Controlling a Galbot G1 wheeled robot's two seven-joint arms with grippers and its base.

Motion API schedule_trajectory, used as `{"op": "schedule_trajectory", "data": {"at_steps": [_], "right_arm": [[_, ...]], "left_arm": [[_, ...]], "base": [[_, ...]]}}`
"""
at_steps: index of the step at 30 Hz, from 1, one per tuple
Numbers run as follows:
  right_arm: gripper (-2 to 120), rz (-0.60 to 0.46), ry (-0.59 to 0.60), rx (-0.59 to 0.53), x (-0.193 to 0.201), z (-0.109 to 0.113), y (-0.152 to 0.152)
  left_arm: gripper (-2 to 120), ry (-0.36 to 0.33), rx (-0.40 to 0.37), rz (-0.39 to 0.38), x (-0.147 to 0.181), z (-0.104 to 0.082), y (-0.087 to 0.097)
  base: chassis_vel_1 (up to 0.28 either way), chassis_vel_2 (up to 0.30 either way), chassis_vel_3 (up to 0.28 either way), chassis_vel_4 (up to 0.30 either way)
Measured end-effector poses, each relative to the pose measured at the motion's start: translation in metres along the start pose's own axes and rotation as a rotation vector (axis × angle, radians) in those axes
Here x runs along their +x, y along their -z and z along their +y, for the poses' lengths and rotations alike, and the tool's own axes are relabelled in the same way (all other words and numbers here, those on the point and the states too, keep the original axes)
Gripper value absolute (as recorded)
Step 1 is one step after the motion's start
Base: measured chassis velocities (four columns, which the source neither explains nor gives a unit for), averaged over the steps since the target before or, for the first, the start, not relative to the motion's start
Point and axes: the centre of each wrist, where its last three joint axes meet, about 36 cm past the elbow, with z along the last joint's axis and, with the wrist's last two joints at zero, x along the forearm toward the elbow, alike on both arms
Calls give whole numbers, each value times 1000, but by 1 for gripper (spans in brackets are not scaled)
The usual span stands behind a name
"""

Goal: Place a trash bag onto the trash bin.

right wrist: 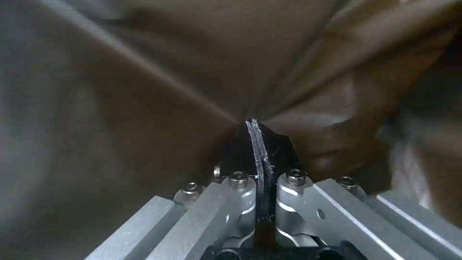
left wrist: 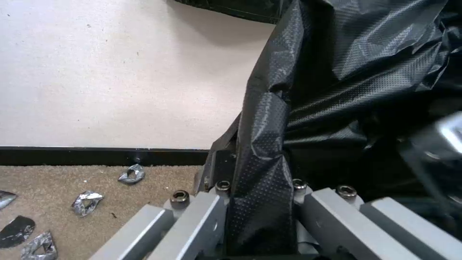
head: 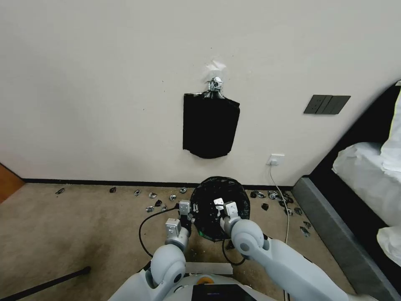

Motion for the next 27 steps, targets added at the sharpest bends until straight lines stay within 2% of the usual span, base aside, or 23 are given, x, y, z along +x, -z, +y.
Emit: {"op": "schedule_trajectory", "data": {"at_steps": [13, 27], "right_arm": [[0, 46, -67, 45, -21, -3, -3], [0, 48, -73, 58, -25, -2, 1]], "left_arm": [[3, -11, -4, 4, 7, 1, 1], [3, -14, 5, 18, 14, 0, 0]], "base": [[0, 0, 0, 0], [0, 0, 0, 0]]}}
